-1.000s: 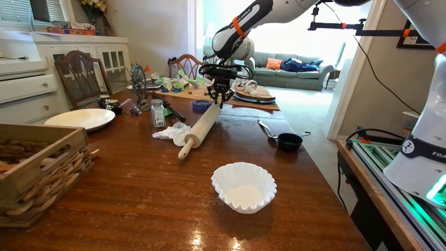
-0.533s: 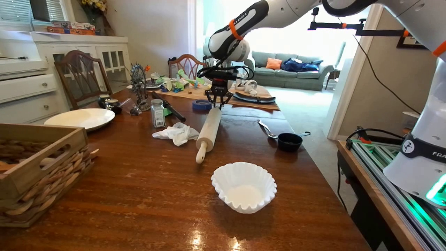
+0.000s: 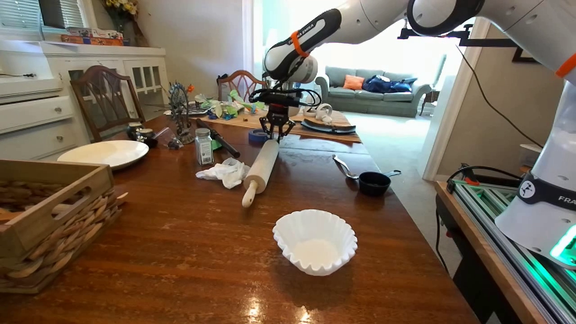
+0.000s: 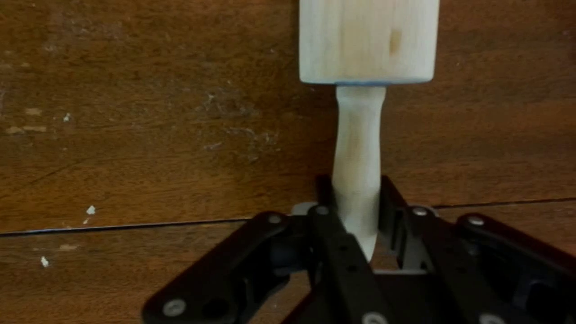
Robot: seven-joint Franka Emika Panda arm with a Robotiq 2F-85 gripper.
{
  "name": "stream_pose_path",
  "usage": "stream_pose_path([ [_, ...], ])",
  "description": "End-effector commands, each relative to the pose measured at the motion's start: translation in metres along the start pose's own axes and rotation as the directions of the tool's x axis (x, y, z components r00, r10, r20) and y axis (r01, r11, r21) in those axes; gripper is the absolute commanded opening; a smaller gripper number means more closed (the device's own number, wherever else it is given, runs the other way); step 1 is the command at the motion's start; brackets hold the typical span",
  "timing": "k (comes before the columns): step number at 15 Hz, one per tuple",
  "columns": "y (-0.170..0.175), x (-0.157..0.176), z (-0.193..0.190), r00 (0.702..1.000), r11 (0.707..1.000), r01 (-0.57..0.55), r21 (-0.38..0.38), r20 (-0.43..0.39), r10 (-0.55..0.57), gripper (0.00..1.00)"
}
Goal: Move the rolling pin back and forth on the table.
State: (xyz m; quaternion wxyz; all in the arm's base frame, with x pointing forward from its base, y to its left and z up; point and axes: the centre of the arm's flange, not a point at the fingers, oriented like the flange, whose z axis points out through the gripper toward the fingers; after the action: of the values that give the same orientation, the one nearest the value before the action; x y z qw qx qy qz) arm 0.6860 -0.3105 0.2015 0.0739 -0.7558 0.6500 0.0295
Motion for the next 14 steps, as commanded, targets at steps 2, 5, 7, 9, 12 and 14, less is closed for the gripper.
stream_pose_path([
  [2, -0.019, 0.007, 0.004, 0.999, 0.998, -0.037, 0.053, 0.015, 0.037, 0.07],
  [5, -0.031, 0.007, 0.002, 0.998, 0.994, -0.066, 0.081, 0.009, 0.066, 0.07],
  [7, -0.039, 0.006, 0.003, 0.996, 0.992, -0.089, 0.093, 0.001, 0.089, 0.07],
  [9, -0.041, 0.004, 0.006, 0.995, 0.989, -0.102, 0.103, 0.0, 0.102, 0.07],
  [12, -0.036, 0.0, 0.008, 0.997, 0.991, -0.081, 0.108, 0.011, 0.081, 0.07],
  [14, -0.023, -0.001, 0.008, 0.998, 0.992, -0.065, 0.105, 0.02, 0.063, 0.07],
])
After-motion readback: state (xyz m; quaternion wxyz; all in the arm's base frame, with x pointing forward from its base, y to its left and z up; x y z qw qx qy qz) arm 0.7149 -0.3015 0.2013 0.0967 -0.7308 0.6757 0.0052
